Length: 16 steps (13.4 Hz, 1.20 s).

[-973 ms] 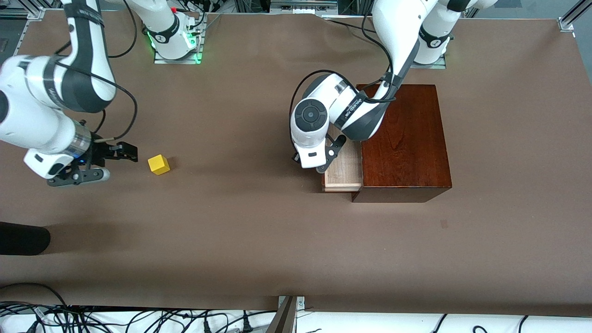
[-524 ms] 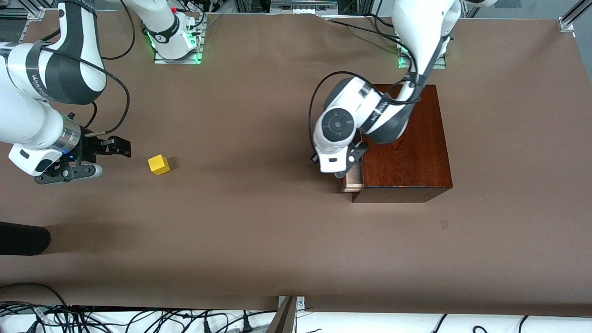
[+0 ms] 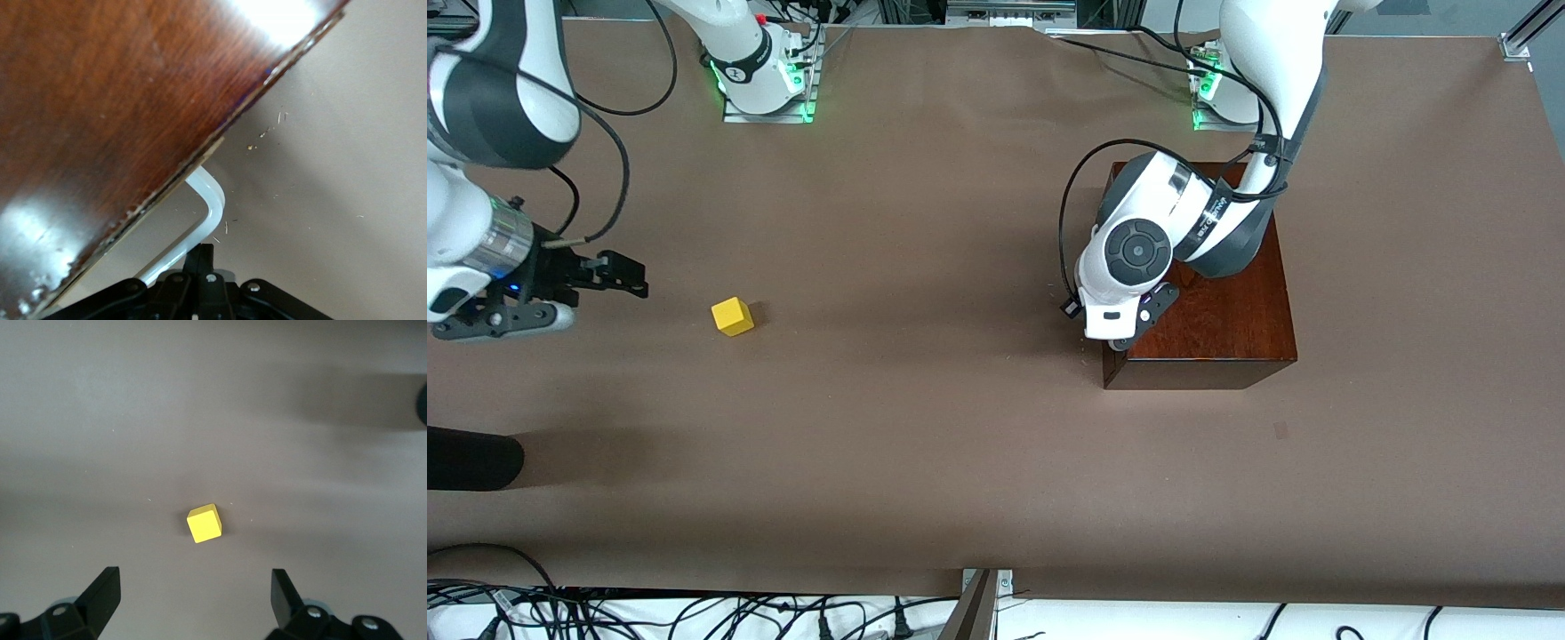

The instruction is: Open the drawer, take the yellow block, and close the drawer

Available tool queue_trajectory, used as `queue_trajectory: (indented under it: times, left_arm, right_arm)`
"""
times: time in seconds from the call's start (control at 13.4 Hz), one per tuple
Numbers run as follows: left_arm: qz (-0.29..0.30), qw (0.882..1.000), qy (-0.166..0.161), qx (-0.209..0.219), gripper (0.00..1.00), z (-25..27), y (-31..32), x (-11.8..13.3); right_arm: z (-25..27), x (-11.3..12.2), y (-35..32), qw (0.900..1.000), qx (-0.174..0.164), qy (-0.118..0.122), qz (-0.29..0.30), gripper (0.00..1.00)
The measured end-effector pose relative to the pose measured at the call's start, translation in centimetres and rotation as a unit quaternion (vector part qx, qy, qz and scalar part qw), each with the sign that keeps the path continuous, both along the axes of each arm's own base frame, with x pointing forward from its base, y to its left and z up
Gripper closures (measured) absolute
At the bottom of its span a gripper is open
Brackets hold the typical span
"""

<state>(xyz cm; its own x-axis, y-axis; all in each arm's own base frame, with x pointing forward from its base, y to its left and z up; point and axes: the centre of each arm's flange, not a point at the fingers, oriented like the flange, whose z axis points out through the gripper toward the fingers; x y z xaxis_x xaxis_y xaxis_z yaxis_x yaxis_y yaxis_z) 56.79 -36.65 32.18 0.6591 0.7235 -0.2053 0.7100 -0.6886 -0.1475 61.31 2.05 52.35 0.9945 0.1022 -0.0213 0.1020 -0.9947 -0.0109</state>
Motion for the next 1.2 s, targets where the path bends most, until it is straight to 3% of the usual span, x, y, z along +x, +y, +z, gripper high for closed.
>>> queue_trajectory:
  times: [0.15,0.37,0.52,0.82,1.05,1.2]
  left_arm:
    - [-0.001,0.999,-0.027,-0.017,0.94,4.3,-0.1,-0.1]
    - [-0.015,0.997,-0.066,-0.045,0.65,12.4,0.7,-1.1]
    - [-0.051,0.994,-0.072,-0.062,0.44,16.6,3.2,-1.5]
    - [-0.189,0.976,-0.072,-0.086,0.02,21.7,13.3,-0.8]
    - [-0.265,0.955,-0.082,-0.107,0.0,24.7,23.5,0.0]
    - [-0.296,0.946,-0.087,-0.097,0.0,26.0,28.4,-0.2]
  right_arm:
    - [2.9,-1.5,-0.5,1.0,0.002,-0.007,-0.02,0.0]
    - [6.3,-3.6,-2.8,0.999,0.004,-0.015,-0.041,0.0]
    - [7.0,-4.1,-4.4,0.998,0.005,-0.014,-0.054,0.0]
    - [6.4,-4.0,-4.2,0.999,0.005,-0.007,-0.053,0.0]
    - [6.1,-3.9,-4.0,0.999,0.004,-0.005,-0.052,0.0]
    - [6.0,-3.9,-4.0,0.999,0.004,-0.004,-0.052,0.0]
